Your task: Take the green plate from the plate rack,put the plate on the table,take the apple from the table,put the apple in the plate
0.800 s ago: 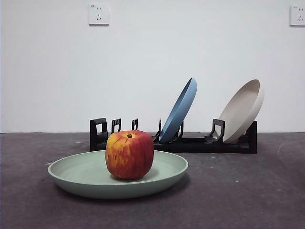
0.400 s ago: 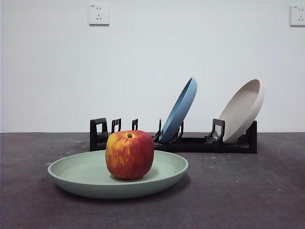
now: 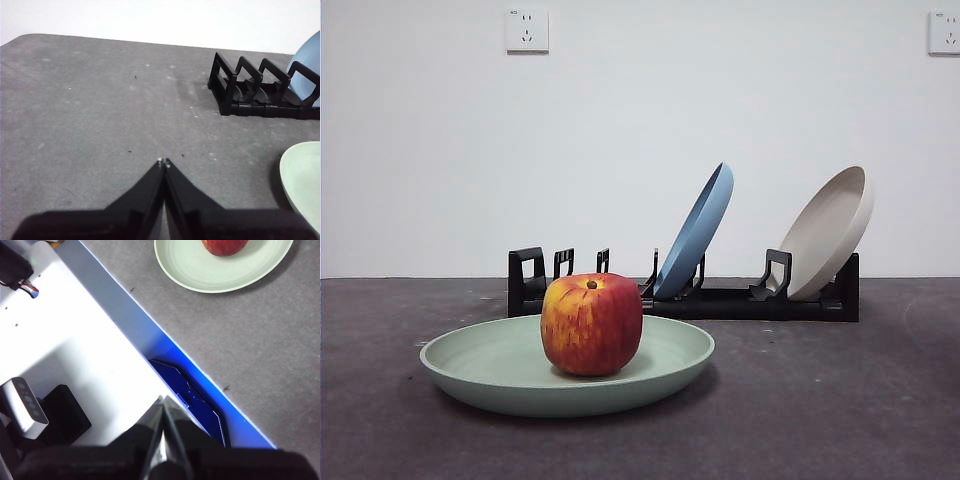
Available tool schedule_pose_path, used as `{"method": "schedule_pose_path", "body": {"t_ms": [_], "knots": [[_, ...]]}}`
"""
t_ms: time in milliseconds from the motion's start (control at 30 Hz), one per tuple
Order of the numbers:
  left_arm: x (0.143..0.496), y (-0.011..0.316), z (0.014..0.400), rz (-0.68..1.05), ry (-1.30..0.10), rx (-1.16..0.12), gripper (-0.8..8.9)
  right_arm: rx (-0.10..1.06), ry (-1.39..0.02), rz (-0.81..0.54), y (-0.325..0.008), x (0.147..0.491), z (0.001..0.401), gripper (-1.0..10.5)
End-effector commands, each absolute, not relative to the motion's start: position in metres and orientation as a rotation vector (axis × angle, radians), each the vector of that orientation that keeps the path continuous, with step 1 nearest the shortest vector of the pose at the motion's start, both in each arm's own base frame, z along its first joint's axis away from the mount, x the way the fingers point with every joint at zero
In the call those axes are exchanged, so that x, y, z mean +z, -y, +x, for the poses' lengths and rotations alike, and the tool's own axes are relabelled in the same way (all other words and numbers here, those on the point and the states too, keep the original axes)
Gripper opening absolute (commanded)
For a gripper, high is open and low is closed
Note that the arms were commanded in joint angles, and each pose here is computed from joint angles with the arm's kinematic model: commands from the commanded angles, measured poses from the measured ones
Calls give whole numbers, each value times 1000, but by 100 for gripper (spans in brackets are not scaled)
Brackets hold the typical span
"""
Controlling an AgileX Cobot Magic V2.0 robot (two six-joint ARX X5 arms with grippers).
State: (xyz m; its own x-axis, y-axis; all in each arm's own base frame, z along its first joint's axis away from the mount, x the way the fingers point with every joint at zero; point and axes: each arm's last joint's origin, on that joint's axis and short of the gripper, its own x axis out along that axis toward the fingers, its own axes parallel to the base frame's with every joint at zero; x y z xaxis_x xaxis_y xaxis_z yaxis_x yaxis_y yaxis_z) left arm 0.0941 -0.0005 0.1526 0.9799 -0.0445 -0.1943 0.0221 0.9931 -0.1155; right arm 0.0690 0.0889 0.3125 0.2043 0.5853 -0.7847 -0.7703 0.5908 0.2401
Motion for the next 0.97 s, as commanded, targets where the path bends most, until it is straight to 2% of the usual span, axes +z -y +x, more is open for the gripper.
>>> {"method": "schedule_pose_path", "body": {"t_ms": [33, 400, 500, 667, 733, 867, 967], "knots": [[149, 0, 94, -123, -209, -28, -3, 952, -986, -220, -89, 311, 69, 1], [149, 0, 94, -123, -209, -28, -3, 953, -964, -243, -88, 311, 70, 1], [148, 0, 94, -123, -209, -28, -3, 956, -861, -269, -81, 316, 73, 1], [149, 0, 94, -123, -209, -29, -3, 861, -507, -131, -66, 341, 86, 1], [149, 0, 94, -123, -209, -28, -3, 802, -398, -115, -57, 346, 90, 1], [149, 0, 94, -123, -209, -28, -3, 632, -261, -107, -40, 336, 97, 1], [149, 0, 94, -123, -209, -28, -3, 528, -213, -96, -30, 314, 100, 1]]}}
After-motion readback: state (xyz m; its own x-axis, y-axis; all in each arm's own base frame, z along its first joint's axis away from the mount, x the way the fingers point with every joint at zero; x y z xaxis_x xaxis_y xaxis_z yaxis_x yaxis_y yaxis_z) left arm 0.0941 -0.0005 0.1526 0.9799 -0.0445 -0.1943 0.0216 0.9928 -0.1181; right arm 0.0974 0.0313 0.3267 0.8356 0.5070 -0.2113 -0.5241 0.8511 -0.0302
